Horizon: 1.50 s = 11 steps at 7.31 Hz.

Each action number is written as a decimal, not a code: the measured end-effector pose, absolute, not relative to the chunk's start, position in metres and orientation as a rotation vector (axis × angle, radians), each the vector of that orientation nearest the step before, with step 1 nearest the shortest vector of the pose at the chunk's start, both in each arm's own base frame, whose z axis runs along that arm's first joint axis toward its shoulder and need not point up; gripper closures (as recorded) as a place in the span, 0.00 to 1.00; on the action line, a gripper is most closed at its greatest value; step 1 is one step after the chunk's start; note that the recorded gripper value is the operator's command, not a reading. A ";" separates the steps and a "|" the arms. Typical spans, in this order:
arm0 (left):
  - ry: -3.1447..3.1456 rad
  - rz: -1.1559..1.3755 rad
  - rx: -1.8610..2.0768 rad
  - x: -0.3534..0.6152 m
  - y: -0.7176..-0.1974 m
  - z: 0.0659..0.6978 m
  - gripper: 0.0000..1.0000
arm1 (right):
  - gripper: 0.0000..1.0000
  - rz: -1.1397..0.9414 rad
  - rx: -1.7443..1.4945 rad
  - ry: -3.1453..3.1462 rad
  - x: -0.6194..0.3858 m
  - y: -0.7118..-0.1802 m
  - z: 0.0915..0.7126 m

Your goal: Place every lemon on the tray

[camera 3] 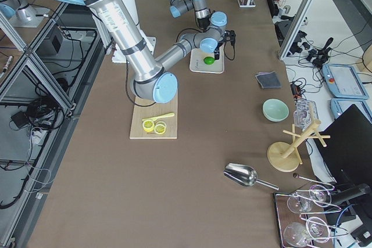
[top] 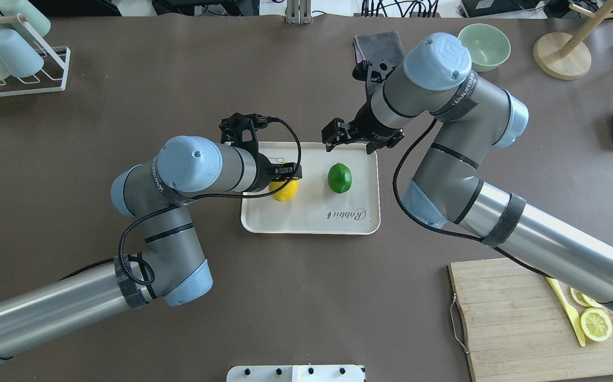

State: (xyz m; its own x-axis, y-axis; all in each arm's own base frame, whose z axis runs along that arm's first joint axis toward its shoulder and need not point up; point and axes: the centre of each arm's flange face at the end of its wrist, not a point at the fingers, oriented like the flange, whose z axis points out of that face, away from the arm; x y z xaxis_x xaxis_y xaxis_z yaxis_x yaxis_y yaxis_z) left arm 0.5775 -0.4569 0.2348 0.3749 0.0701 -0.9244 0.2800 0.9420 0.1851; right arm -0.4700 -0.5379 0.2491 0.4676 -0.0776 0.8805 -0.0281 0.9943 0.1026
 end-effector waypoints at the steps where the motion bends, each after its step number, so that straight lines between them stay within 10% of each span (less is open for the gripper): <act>1: 1.172 -0.137 0.345 0.581 -0.456 0.239 0.02 | 0.00 -0.027 0.106 -1.101 -0.452 -0.542 0.248; 11: 0.986 0.059 0.580 0.335 -0.503 0.315 0.02 | 0.00 0.039 0.198 -0.943 -0.136 -0.553 0.477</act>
State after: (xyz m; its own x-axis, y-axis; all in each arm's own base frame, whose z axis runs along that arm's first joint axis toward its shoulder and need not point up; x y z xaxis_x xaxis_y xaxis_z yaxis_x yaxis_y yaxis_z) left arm 0.3349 -0.5030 0.3148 0.5634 0.3028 -0.7687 0.2088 0.8480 0.4871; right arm -0.1359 -0.5530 0.4774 0.5883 -0.0530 0.8069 -0.1193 0.9812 0.1514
